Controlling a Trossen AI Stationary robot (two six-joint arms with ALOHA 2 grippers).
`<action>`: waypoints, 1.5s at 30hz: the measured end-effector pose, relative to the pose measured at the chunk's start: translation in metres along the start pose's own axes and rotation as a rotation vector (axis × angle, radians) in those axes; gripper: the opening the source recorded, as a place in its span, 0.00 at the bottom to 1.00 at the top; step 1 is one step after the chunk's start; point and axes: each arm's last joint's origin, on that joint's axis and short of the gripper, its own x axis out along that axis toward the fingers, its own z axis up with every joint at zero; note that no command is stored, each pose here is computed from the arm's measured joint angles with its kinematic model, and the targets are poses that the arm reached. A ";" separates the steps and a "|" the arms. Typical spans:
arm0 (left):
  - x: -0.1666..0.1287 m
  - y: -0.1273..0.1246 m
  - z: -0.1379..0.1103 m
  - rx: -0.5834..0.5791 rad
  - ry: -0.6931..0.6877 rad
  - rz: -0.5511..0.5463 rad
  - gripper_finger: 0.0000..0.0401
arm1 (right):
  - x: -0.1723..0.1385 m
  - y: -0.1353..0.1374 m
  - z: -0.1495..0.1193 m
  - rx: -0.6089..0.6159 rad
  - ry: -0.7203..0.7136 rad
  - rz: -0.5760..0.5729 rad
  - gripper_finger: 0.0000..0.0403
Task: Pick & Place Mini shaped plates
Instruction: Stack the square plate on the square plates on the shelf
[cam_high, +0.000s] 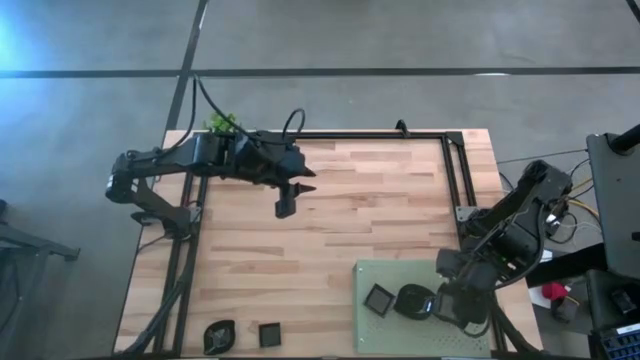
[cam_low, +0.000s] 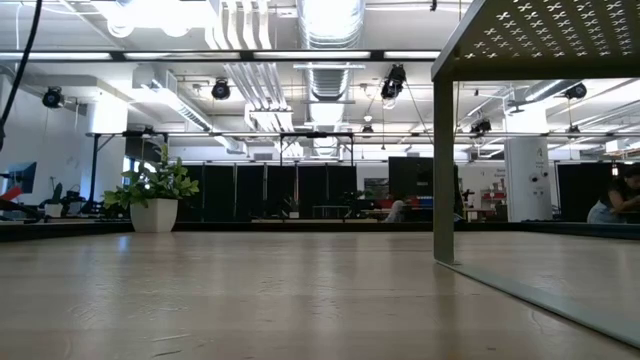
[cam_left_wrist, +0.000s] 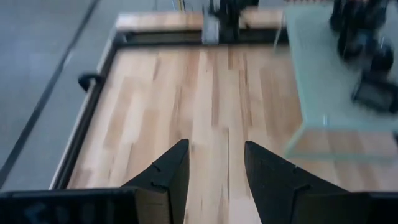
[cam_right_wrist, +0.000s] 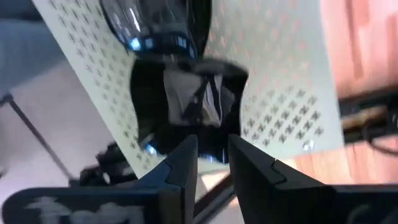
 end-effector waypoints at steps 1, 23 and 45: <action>0.000 -0.001 -0.003 0.010 0.031 -0.006 0.37 | -0.003 0.000 0.000 -0.004 -0.030 0.005 0.21; 0.007 -0.105 -0.070 -0.156 0.443 -0.189 0.37 | -0.069 -0.023 0.000 -0.202 -0.758 -0.051 0.16; 0.071 -0.191 -0.212 -0.439 0.539 -0.514 0.37 | -0.070 -0.025 -0.002 -0.257 -0.725 -0.041 0.15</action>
